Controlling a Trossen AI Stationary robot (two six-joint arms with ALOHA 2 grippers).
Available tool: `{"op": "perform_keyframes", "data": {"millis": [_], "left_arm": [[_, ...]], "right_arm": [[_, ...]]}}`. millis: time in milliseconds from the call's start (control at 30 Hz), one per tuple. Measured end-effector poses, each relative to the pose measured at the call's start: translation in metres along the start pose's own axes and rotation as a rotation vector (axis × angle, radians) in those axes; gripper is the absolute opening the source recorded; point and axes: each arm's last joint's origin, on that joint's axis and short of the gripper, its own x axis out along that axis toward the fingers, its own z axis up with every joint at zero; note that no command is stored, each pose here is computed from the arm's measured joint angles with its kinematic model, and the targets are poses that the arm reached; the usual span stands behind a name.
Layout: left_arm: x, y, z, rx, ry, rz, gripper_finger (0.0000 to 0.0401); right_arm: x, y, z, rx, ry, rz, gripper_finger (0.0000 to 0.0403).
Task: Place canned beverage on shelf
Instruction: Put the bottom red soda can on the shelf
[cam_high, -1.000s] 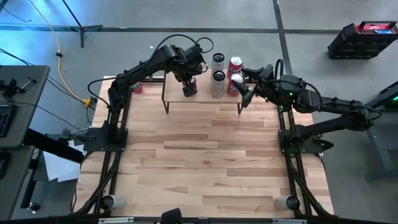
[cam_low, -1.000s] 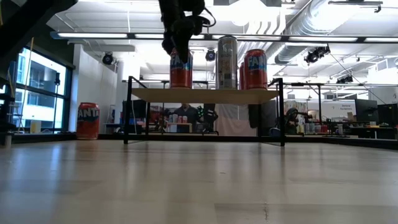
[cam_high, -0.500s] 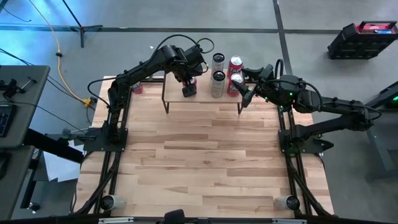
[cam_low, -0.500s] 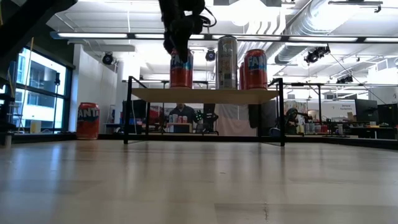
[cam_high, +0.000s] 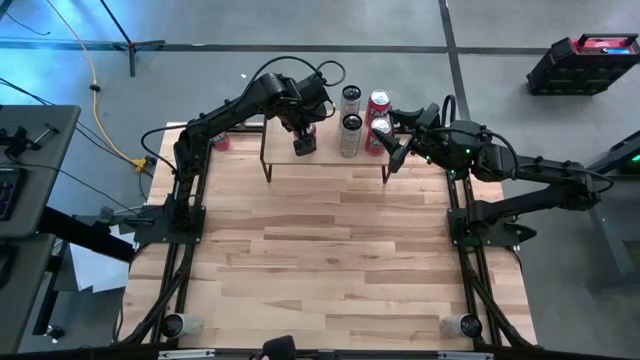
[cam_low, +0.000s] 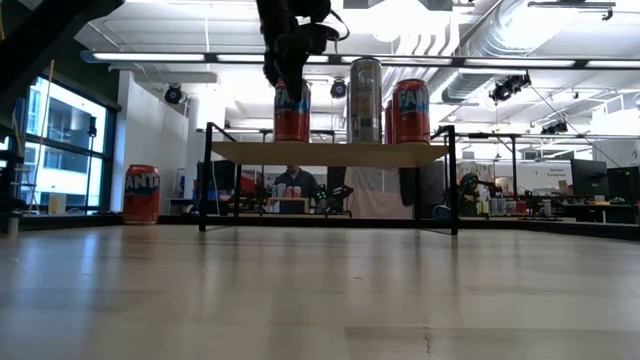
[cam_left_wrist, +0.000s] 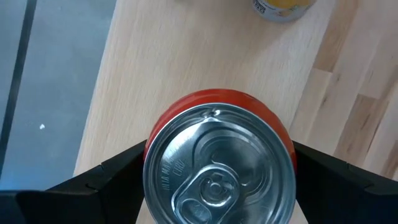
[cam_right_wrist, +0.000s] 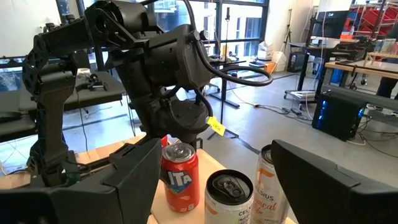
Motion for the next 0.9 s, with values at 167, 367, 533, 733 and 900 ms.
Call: {"op": "perform_keyframes", "data": {"millis": [167, 367, 533, 733, 900], "left_arm": [[-0.0001, 0.0016, -0.0002, -0.013, -0.002, 0.001, 0.0351], [-0.0001, 0.0024, -0.0002, -0.016, 0.001, 0.028, 0.0373], [-0.0002, 0.0037, -0.0013, -0.014, 0.02, 0.076, 0.0372], [-0.0002, 0.0035, -0.0028, -0.012, 0.035, 0.074, 0.0373], [-0.0053, 0.0049, -0.006, -0.015, 0.038, 0.074, 0.0372]], "right_arm": [[0.0, 0.0, 0.0, 0.0, 0.0, 0.0, 0.0287], [0.0, 0.0, 0.0, 0.0, 0.0, 0.0, 0.0287], [0.0, 0.0, 0.0, 0.0, 0.0, 0.0, 0.0287], [0.0, 0.0, -0.0001, 0.003, 0.001, 0.0, 0.0287], [0.0, 0.0, -0.0001, 0.007, 0.001, 0.0, 0.0287]]}}
